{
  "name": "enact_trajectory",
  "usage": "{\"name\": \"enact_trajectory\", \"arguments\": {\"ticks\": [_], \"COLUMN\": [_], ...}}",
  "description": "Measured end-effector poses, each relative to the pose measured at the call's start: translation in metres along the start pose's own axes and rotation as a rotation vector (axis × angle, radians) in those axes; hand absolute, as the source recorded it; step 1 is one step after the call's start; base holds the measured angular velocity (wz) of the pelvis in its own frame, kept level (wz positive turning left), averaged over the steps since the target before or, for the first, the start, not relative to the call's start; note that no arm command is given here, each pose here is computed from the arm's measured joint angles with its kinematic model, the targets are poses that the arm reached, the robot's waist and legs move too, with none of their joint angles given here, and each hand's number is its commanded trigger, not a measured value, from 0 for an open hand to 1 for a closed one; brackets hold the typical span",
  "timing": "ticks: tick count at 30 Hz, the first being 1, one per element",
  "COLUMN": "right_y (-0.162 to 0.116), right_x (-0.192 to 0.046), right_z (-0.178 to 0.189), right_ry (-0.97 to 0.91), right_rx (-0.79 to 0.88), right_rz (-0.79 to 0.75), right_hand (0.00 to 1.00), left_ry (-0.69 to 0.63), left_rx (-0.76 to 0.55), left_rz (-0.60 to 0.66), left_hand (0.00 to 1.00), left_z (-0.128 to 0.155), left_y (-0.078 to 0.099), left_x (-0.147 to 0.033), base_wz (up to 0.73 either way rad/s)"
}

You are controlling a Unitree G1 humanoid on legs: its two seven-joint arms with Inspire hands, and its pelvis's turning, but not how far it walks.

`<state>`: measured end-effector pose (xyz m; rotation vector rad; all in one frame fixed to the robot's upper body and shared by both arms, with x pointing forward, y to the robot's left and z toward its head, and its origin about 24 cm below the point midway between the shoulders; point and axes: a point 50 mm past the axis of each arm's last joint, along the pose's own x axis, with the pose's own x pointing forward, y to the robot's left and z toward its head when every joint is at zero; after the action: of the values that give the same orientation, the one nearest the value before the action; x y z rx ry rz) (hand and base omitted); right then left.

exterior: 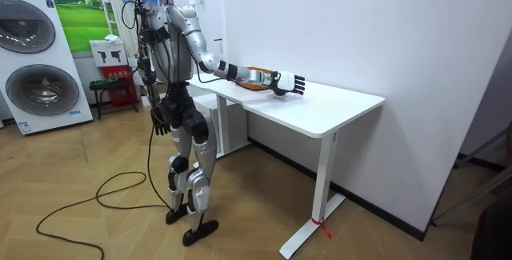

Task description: Pick and place apple

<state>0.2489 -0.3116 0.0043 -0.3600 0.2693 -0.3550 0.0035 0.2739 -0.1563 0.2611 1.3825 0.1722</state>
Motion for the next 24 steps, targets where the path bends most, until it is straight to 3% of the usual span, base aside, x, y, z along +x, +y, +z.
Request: {"name": "enact_trajectory", "arguments": {"ticks": [19,20,21,22,24], "right_y": [0.022,0.022,0.022,0.022,0.024], "right_x": [0.002,0.002,0.003,0.003,0.004], "right_z": [-0.001,-0.001,-0.003,-0.005,-0.008], "right_ry": [0.034,0.036,0.047,0.055,0.067], "right_rx": [-0.206,-0.208,-0.208,-0.209,-0.212], "right_rz": [0.244,0.246,0.247,0.249,0.249], "right_hand": [0.00,0.12,0.12,1.00,1.00], "left_ry": [0.021,0.021,0.020,0.020,0.021], "left_rx": [0.027,0.027,0.028,0.031,0.041], "left_rz": [-0.041,-0.041,-0.040,-0.040,-0.041], "left_hand": [0.00,0.00,0.00,0.00,0.00], "left_z": [0.005,0.005,0.005,0.006,0.006], "left_y": [0.000,0.001,0.001,0.001,0.002], "left_x": [0.001,0.001,0.001,0.001,0.001], "base_wz": [0.00,0.00,0.00,0.00,0.02]}}
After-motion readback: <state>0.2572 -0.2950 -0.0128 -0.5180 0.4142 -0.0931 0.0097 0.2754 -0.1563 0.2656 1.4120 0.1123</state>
